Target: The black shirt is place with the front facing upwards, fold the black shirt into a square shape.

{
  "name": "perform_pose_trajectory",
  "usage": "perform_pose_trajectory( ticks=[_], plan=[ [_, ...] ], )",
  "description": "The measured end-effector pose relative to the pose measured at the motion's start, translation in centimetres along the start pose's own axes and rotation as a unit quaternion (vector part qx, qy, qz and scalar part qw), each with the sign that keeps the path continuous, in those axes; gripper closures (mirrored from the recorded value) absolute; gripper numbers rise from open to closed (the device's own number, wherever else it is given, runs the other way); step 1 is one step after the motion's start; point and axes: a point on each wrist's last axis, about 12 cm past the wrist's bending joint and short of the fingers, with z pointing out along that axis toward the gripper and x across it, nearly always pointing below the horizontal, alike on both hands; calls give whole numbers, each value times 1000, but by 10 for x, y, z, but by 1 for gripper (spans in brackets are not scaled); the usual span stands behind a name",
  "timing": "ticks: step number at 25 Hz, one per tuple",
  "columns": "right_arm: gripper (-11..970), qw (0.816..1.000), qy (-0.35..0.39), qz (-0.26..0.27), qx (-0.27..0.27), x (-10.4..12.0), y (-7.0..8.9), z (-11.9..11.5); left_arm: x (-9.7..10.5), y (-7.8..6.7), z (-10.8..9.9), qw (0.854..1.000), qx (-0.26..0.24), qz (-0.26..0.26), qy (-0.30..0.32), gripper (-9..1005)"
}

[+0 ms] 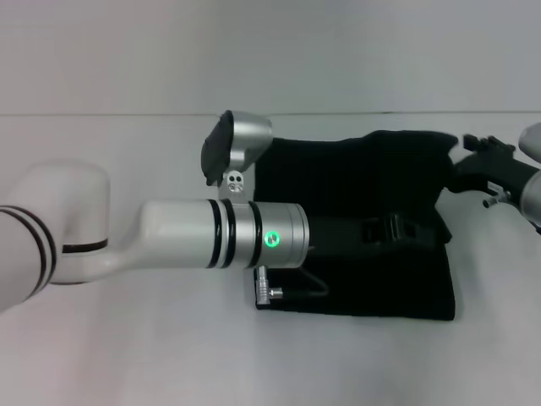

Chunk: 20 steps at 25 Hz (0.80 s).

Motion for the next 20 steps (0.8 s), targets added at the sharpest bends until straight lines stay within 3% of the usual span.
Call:
perform_pose_trajectory(
  ticks=[8,16,20],
  plan=[
    [9,999,24,9,26,19,-8,-10,4,-1,6,1000,1,10,-9,967],
    [9,1000,23,8,9,31,-9,-22,5,-13,6,999,47,10,9,775],
    [9,999,25,22,26,43,-17,-35,1,-21,0,996,81,9,18,652]
  ],
)
